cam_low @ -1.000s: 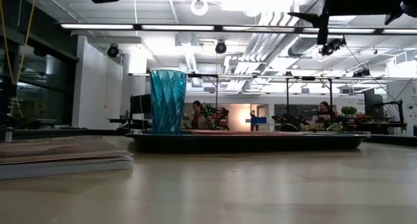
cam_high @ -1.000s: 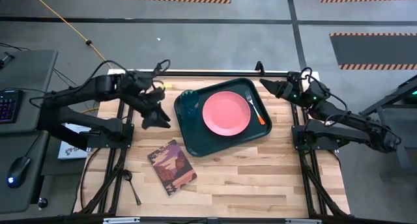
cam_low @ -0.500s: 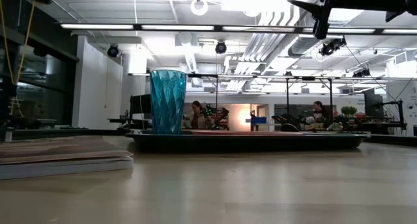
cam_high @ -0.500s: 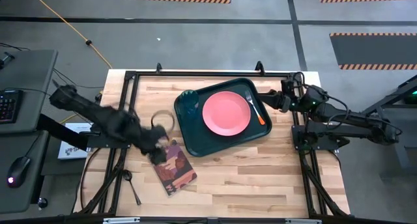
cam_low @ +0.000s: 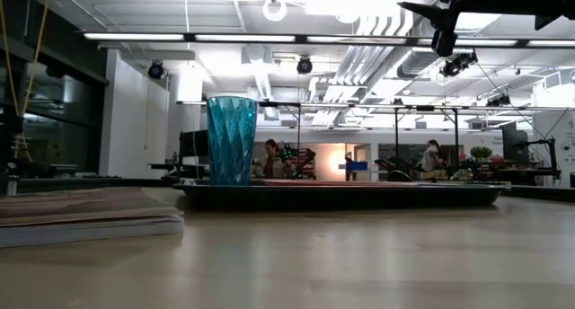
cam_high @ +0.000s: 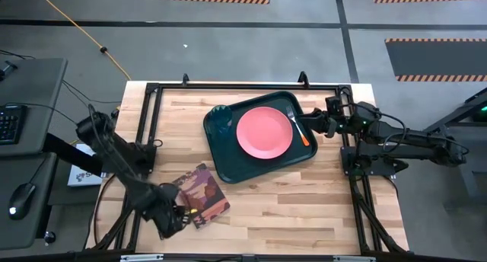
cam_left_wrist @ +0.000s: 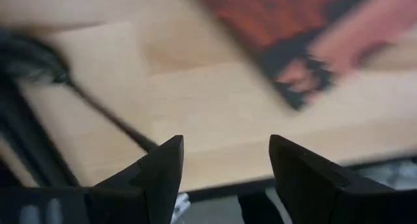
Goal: Pick and place plate/cup/fork/spoon on tray
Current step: Put the black spoon to the right of the pink plate on the black tray
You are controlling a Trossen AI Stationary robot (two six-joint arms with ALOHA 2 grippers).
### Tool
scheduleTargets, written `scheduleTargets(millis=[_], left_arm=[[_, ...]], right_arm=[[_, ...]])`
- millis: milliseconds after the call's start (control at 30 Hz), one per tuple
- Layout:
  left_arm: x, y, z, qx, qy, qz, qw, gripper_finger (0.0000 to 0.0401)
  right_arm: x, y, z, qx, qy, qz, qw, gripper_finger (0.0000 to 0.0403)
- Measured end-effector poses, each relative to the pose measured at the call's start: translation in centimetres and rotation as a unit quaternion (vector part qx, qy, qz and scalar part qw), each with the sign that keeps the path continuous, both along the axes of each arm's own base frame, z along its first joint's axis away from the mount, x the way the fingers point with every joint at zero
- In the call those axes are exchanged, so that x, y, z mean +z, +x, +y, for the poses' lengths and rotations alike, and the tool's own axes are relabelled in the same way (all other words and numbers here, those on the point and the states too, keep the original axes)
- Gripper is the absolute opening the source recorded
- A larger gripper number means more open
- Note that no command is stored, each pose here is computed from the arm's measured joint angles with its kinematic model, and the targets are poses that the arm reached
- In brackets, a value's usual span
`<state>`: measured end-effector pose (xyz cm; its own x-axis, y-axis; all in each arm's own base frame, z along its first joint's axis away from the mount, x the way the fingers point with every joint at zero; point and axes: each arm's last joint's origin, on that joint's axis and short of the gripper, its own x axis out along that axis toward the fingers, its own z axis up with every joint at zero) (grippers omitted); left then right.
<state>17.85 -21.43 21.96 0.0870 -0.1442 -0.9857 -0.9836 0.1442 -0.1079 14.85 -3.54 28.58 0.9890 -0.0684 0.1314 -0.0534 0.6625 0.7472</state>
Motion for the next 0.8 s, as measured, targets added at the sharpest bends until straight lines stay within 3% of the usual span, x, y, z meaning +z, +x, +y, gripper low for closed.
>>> scheduleTargets(millis=[100,267,800], left_arm=[[-1.3,-1.2,-1.1,0.036,0.018,0.055,0.998,0.0216],[-3.1,-2.5,-2.2,0.031,0.043,0.133,0.990,0.0216],[-8.1,-1.8,-3.7,0.035,0.091,0.177,0.979,0.0216]], right_arm=[[0.0,0.0,0.0,-0.001,-0.005,0.002,1.000,0.0173],[-0.1,0.0,0.0,-0.002,-0.012,0.006,1.000,0.0173],[-0.3,0.0,0.0,-0.002,-0.009,0.016,1.000,0.0173]])
